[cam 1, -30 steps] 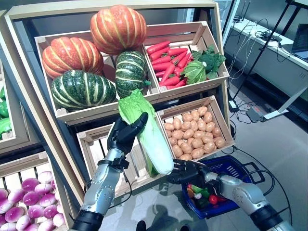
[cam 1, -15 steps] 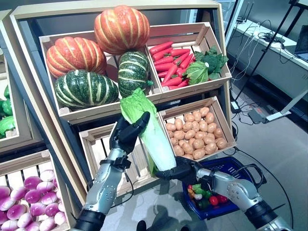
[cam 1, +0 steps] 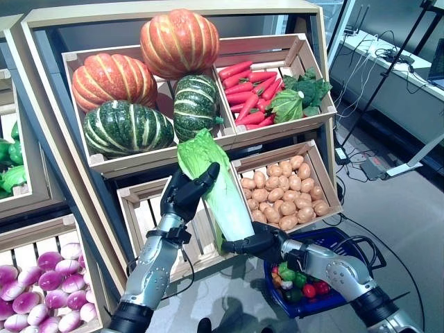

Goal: Put vegetables into the basket

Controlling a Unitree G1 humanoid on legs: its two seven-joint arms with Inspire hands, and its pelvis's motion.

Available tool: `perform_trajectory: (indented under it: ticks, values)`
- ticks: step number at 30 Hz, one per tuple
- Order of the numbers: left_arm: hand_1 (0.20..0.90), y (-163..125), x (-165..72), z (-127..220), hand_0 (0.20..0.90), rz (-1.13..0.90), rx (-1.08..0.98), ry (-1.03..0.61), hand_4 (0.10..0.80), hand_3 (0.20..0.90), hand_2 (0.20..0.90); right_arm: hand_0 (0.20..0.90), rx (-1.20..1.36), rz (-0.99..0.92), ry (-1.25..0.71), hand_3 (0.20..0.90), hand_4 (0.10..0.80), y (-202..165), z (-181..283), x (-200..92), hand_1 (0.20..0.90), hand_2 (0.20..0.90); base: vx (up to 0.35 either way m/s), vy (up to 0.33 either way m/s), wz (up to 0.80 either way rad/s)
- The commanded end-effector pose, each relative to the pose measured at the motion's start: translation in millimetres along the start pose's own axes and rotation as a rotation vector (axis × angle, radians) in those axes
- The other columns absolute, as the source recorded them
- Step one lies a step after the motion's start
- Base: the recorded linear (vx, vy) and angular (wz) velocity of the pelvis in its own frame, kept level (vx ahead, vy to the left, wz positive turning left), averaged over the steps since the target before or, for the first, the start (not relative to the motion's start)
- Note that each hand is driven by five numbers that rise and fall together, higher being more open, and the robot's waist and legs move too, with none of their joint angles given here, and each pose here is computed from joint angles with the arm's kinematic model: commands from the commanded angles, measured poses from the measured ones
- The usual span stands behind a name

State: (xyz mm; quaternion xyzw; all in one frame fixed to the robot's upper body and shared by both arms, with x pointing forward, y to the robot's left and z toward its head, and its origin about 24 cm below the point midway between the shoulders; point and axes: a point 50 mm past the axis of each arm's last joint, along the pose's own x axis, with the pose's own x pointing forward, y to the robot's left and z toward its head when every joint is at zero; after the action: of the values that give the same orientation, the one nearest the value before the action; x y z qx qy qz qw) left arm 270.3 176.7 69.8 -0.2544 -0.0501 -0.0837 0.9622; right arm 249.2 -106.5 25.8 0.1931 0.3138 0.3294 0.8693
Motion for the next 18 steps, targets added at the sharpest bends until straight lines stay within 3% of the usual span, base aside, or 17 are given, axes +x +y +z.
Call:
perform_trajectory:
  ticks: [1, 2, 4, 18]
  values:
    - [0.3, -45.0, 32.2, 50.0, 0.3, -0.265, 0.06, -0.227, 0.4, 0.3, 0.3, 0.9, -0.007, 0.252, -0.195, 0.9, 0.8, 49.6, 47.7, 5.1, 0.9, 0.9, 0.0, 0.0, 0.0]
    - [0.3, -45.4, 32.4, 49.4, 0.3, -0.27, 0.059, -0.221, 0.4, 0.3, 0.3, 0.535, -0.003, 0.252, -0.193, 0.535, 0.557, 49.6, 47.4, 5.5, 0.535, 0.535, 0.0, 0.0, 0.0]
    - [0.3, -45.9, 32.2, 48.0, 0.3, -0.273, 0.058, -0.214, 0.4, 0.3, 0.3, 0.316, -0.002, 0.249, -0.193, 0.316, 0.411, 49.5, 46.7, 5.4, 0.316, 0.316, 0.0, 0.0, 0.0]
    - [0.3, -49.2, 31.8, 39.4, 0.3, -0.319, 0.058, -0.154, 0.4, 0.3, 0.3, 0.3, 0.037, 0.257, -0.219, 0.3, 0.4, 51.1, 46.7, 6.0, 0.3, 0.3, 0.0, 0.0, 0.0]
